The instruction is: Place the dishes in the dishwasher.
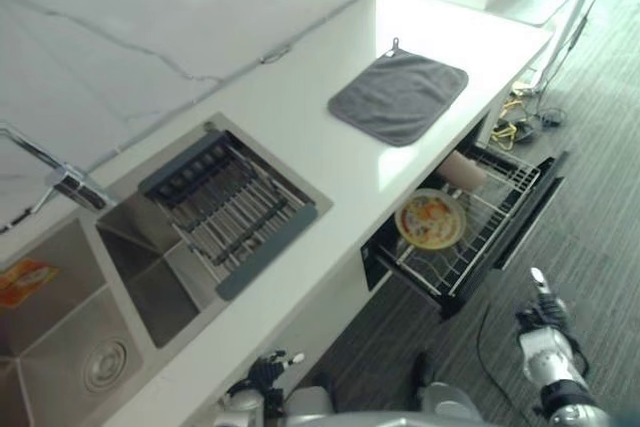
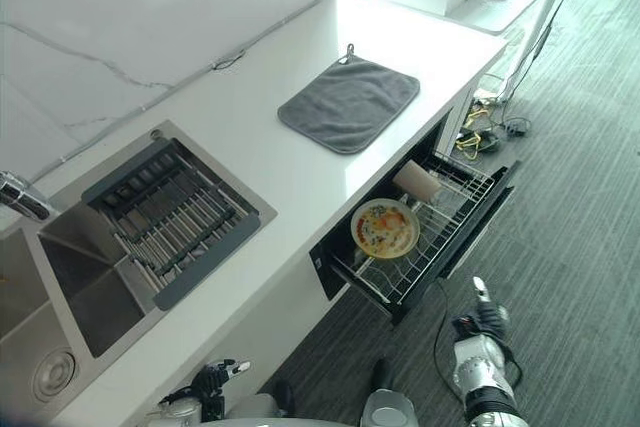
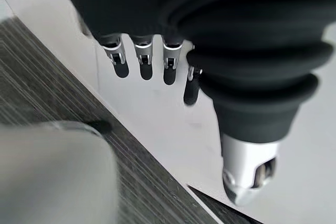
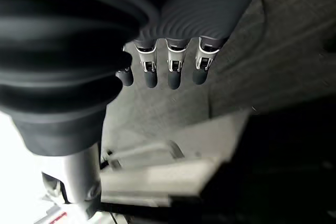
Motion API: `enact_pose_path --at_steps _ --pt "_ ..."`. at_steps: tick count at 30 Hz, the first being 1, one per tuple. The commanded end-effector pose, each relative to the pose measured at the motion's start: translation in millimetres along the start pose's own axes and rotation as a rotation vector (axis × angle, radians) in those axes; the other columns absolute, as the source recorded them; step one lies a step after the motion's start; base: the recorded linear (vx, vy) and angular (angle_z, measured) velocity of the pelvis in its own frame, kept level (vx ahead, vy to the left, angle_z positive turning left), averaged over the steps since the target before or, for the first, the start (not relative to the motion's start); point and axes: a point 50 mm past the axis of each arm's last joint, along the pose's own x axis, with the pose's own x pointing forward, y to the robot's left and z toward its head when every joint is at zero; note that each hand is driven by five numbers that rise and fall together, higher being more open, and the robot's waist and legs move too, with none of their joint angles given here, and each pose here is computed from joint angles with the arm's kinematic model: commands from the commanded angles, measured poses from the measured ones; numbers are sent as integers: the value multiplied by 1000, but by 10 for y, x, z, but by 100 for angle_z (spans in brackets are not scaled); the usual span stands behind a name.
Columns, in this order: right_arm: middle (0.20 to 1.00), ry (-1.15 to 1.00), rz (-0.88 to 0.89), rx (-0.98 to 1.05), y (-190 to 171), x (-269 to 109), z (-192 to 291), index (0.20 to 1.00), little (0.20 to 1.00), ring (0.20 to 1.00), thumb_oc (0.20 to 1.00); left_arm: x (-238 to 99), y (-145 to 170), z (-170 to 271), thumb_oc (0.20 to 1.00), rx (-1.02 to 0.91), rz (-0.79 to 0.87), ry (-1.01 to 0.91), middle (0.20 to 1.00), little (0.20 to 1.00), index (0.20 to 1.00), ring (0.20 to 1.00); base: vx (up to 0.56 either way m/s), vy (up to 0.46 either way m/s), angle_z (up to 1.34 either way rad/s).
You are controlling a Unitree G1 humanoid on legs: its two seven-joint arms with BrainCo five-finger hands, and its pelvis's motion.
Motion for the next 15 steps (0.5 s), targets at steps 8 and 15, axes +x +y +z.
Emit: enact_pose_path --at_steps 8,15 --pt "1000 -157 552 141 1042 57 724 1000 1000 1000 1000 3 88 300 1000 100 -87 -174 1000 1000 1000 1000 -231 67 14" --pt "1000 -186 693 94 1340 -1 998 1000 1000 1000 1000 5 225 287 1000 60 -46 -140 1000 1000 1000 1000 -41 22 7"
